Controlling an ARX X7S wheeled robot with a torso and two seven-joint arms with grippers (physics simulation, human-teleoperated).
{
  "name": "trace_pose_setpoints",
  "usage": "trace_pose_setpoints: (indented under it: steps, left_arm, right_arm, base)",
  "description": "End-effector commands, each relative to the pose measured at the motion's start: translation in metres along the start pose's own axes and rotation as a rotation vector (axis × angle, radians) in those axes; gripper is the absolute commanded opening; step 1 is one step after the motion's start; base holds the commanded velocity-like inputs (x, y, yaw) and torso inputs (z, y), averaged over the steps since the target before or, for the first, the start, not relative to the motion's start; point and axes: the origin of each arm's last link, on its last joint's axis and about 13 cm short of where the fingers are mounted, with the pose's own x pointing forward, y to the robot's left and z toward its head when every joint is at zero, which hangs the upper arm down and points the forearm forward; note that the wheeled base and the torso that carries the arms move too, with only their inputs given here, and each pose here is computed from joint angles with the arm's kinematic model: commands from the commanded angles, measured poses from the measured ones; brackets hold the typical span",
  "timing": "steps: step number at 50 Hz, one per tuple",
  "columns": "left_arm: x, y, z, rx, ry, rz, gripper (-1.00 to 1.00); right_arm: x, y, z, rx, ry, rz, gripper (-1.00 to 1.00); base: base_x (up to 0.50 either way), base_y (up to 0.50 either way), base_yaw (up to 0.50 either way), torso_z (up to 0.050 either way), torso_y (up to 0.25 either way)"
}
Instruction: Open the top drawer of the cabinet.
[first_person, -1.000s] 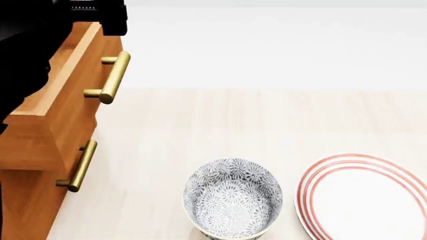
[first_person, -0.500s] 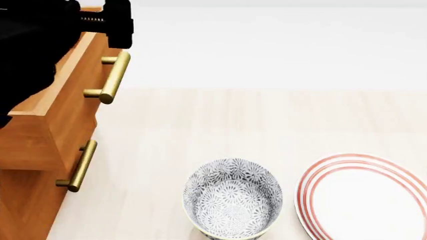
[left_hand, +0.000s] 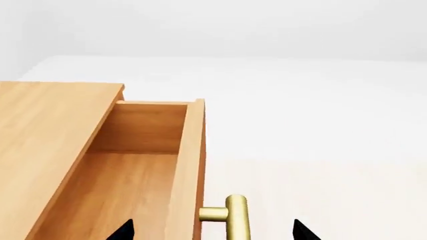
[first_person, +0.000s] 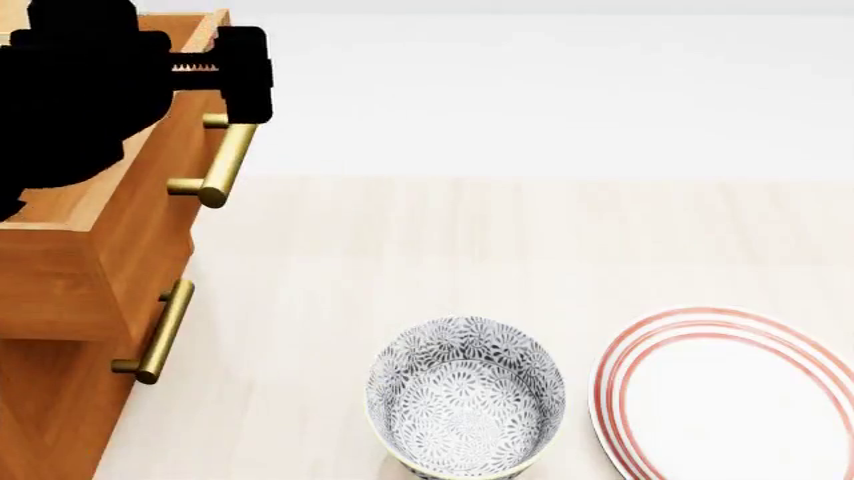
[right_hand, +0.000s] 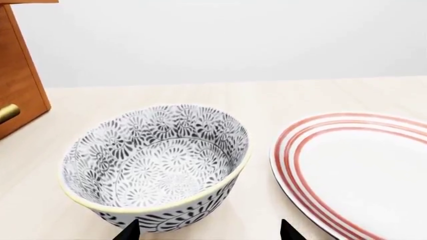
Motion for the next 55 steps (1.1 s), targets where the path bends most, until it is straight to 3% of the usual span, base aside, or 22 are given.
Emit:
trace_pose_setpoints:
  steps: [1, 5, 10, 15, 19, 32, 43, 55]
  left_arm:
    - [-0.002, -0.006, 0.013, -0.1, 0.041, -0.036, 1.0]
    - [-0.005, -0.005, 0.02, -0.13, 0.038, -0.028, 1.0]
    - [-0.005, -0.006, 0.026, -0.231, 0.08, -0.045, 1.0]
    - [-0.005, -0.004, 0.034, -0.267, 0.072, -0.039, 1.0]
    - [-0.006, -0.003, 0.042, -0.376, 0.091, -0.066, 1.0]
    - [-0.004, -0.004, 0.043, -0.482, 0.151, -0.05, 1.0]
    - [0.0, 0.002, 0.04, -0.464, 0.137, 0.032, 1.0]
    - [0.005, 0.002, 0.03, -0.483, 0.177, 0.036, 1.0]
  right_arm:
    - [0.001, 0.001, 0.001, 0.005, -0.01, 0.005, 1.0]
    - [0.001, 0.001, 0.0, 0.005, -0.009, 0.005, 1.0]
    - [0.002, 0.001, 0.0, 0.005, -0.009, 0.005, 1.0]
    - [0.002, 0.001, 0.0, 0.006, -0.008, 0.004, 1.0]
    - [0.001, 0.001, 0.002, 0.007, -0.006, 0.004, 1.0]
    - [0.002, 0.001, 0.001, 0.008, -0.007, 0.001, 1.0]
    - [0.003, 0.0, 0.002, 0.015, -0.002, -0.006, 1.0]
    - [0.003, 0.0, 0.001, 0.016, 0.001, -0.006, 1.0]
  base:
    - [0.0, 0.0, 0.0, 0.0, 0.0]
    - [0.0, 0.0, 0.0, 0.0, 0.0]
    - [0.0, 0.0, 0.0, 0.0, 0.0]
    - [0.0, 0.0, 0.0, 0.0, 0.0]
    - [0.0, 0.0, 0.0, 0.0, 0.0]
    - [0.0, 0.0, 0.0, 0.0, 0.0]
    - [0.0, 0.0, 0.0, 0.0, 0.0]
    - [0.0, 0.0, 0.0, 0.0, 0.0]
